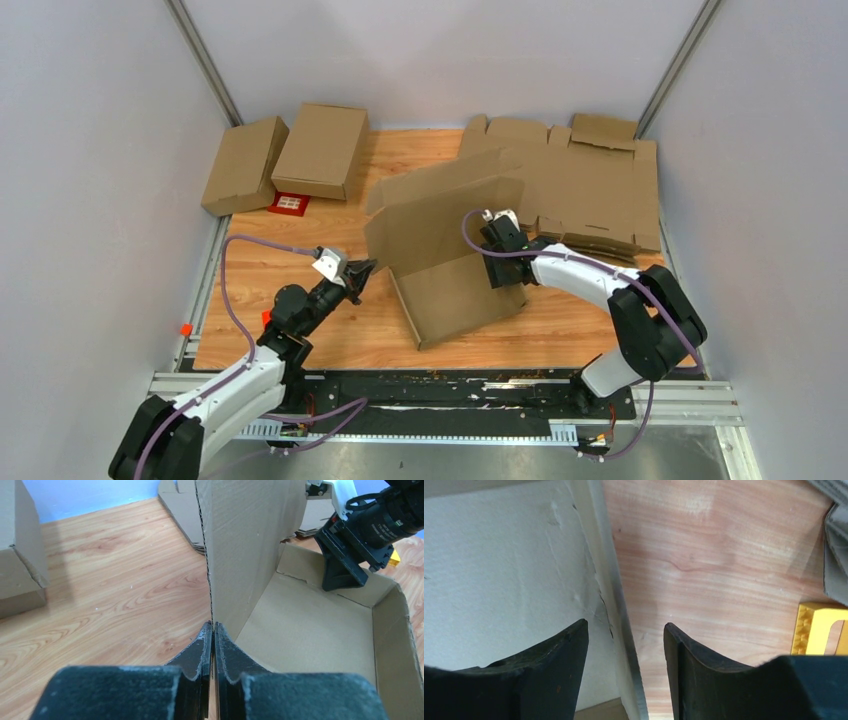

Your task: Fold the paper box

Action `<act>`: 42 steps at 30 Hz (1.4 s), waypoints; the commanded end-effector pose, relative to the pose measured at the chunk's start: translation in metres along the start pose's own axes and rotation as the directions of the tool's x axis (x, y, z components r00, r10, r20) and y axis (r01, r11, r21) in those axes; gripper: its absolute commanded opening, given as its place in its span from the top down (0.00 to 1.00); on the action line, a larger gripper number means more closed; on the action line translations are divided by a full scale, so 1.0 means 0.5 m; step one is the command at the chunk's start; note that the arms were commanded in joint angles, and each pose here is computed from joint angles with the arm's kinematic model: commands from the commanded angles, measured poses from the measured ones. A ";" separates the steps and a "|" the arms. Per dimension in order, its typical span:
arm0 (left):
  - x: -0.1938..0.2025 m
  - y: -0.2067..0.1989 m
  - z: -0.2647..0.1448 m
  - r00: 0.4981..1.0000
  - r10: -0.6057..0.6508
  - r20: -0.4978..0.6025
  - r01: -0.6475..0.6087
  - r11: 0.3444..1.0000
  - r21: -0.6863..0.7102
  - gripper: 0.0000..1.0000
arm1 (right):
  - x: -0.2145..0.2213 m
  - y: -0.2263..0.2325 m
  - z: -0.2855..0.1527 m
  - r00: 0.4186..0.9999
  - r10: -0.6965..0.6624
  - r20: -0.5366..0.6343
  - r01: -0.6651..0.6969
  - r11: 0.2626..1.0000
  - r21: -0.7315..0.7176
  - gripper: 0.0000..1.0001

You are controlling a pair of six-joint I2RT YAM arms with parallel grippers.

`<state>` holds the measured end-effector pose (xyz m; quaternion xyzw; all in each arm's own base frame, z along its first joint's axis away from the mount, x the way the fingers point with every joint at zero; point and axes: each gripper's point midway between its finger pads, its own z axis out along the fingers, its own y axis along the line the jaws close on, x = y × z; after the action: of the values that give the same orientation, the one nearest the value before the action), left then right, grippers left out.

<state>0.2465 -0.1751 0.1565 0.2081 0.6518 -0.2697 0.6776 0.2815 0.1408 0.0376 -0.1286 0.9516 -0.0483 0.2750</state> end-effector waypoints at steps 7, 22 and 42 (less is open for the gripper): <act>-0.030 0.008 0.002 0.998 0.036 0.049 -0.035 0.999 -0.023 0.93 | 0.035 -0.005 0.007 0.994 0.009 -0.110 -0.004 0.999 0.046 0.77; -0.025 0.012 0.004 0.999 0.026 0.046 -0.025 0.999 -0.032 0.81 | 0.007 0.103 -0.047 1.000 -0.003 0.026 0.008 0.984 -0.178 0.50; -0.012 0.028 0.002 0.999 0.046 0.022 -0.044 0.996 -0.072 0.91 | -0.138 -0.029 -0.252 0.849 0.176 0.499 -0.093 0.978 -0.187 0.15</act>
<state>0.2534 -0.1654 0.1506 0.1901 0.6660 -0.2430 0.6792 0.2488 0.1754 0.1277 -0.1357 0.8940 0.1055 0.4139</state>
